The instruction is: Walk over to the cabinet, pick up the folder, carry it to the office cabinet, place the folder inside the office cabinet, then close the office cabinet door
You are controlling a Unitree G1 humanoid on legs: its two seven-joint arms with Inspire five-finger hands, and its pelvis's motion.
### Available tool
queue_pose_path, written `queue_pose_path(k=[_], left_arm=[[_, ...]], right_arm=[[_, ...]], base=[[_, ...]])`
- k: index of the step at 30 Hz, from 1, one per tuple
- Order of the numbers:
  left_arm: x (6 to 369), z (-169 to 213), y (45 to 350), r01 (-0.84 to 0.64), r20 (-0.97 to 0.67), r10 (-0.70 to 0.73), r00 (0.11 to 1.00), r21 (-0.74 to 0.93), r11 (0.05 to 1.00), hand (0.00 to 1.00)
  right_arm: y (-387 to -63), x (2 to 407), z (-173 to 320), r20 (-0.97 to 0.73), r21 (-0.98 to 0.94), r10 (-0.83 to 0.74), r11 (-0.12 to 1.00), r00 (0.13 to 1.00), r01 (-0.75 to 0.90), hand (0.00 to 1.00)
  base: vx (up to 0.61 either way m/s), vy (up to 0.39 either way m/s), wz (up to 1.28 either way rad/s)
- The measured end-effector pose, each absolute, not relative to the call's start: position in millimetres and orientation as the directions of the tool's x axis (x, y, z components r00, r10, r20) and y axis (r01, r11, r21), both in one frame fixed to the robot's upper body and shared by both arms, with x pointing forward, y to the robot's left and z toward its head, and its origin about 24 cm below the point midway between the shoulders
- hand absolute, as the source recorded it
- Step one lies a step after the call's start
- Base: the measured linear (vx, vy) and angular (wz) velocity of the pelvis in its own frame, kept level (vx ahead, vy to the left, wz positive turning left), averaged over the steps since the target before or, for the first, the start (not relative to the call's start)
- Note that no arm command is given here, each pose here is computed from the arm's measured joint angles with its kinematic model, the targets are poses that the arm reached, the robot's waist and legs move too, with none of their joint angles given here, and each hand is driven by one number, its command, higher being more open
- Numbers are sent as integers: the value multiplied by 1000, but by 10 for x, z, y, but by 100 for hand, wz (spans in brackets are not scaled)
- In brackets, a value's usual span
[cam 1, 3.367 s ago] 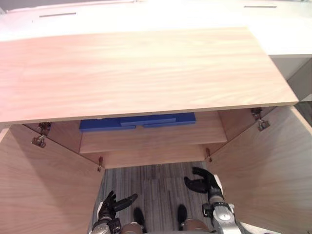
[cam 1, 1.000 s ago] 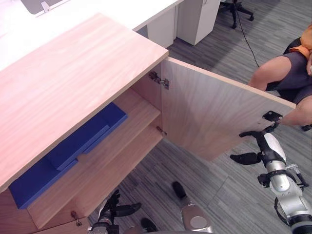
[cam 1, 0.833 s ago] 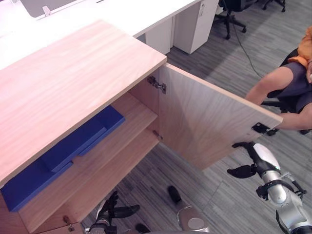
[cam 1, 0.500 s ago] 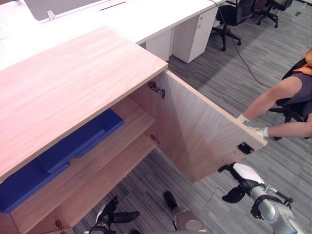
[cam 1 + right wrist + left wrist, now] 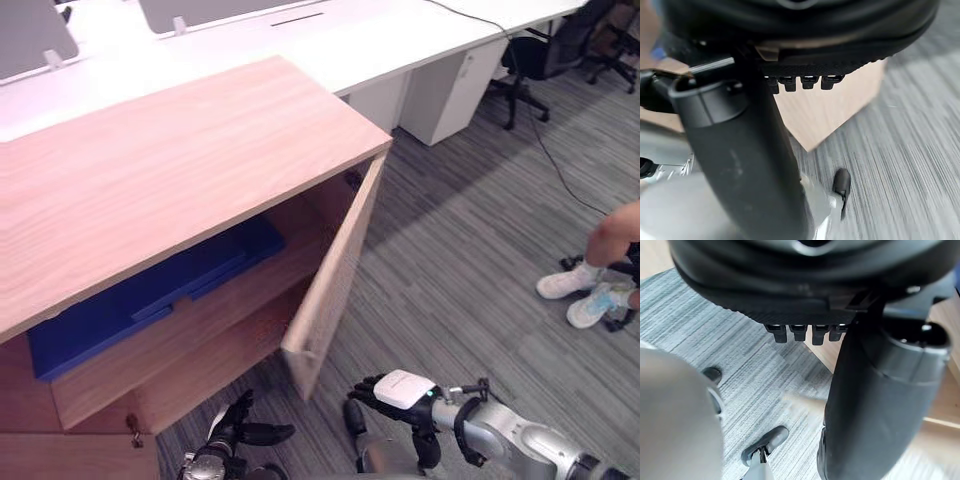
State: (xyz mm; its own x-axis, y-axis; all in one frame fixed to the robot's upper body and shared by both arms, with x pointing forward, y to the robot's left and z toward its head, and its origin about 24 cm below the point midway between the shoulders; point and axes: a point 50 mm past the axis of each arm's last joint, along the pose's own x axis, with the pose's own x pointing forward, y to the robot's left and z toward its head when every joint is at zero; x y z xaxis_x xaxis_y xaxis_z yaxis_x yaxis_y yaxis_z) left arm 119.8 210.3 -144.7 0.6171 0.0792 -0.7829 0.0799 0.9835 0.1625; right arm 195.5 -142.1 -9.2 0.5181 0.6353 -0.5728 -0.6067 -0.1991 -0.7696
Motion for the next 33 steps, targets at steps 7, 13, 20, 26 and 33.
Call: queue_pose_path(k=[7,13,20,26,33], left_arm=[[1369,-1411,1967,64,-755,68,652,144,987,100],[1379,-1380,2046,-39,-737,120,665,126,991,100],[1336,-1357,2161,-134,-722,181,667,122,983,100],[1095,-1338,2299,-317,-714,275,643,79,945,100],[776,-1273,2657,-609,-693,455,559,30,793,100]], right_arm=[[-676,2804,672,-45,-897,718,277,694,-344,100],[-1008,3087,655,57,-794,506,546,860,-269,100],[-1528,3028,294,-43,-700,266,679,963,-219,100],[-1732,2570,-393,-307,-486,128,831,943,-271,100],[-1792,2127,-968,-558,-184,-12,977,830,-110,100]], base=[[-56,-48,67],[-2,-37,91],[-45,-54,82],[44,-51,82],[110,10,60]])
